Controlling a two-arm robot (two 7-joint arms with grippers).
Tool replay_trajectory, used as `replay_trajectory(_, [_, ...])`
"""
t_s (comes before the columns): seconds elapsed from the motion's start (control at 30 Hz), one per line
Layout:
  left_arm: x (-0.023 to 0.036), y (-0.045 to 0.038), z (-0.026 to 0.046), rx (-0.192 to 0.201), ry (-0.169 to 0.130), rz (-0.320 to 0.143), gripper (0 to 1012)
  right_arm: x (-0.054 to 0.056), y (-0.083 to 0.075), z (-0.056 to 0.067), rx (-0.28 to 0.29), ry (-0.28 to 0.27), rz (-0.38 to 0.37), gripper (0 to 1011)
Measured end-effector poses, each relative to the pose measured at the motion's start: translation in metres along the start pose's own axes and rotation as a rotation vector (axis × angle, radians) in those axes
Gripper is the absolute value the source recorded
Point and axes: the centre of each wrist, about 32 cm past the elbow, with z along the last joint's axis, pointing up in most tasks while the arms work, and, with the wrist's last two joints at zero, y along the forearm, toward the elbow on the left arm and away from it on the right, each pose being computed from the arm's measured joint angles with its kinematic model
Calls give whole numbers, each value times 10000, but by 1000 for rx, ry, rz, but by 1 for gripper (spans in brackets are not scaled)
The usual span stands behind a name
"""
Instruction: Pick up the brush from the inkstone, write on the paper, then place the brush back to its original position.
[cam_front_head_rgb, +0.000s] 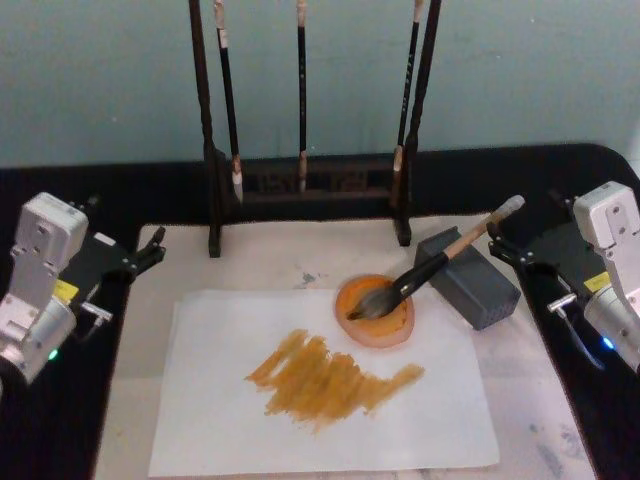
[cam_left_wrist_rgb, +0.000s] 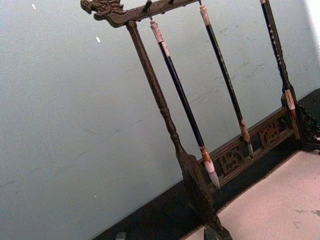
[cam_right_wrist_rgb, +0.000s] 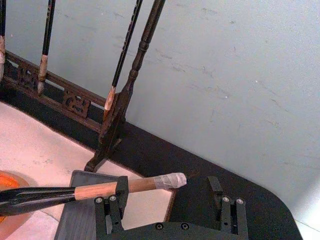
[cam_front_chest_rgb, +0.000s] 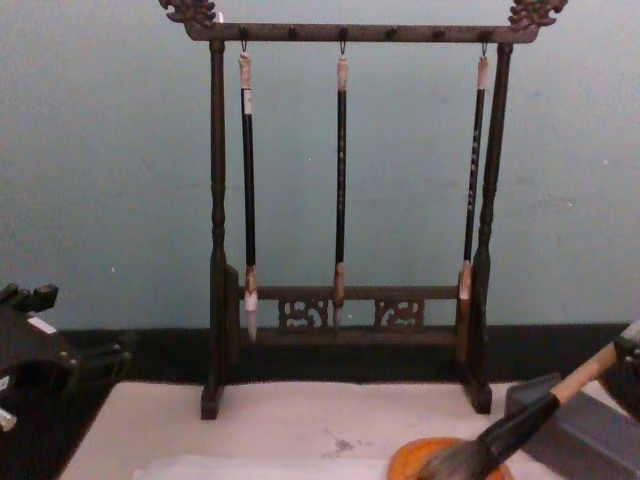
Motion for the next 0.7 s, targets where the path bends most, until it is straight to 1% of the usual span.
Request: replay_trajectory(0.7, [0,0,0,0,0,0,1010,0,0,0,0,0,0,1000])
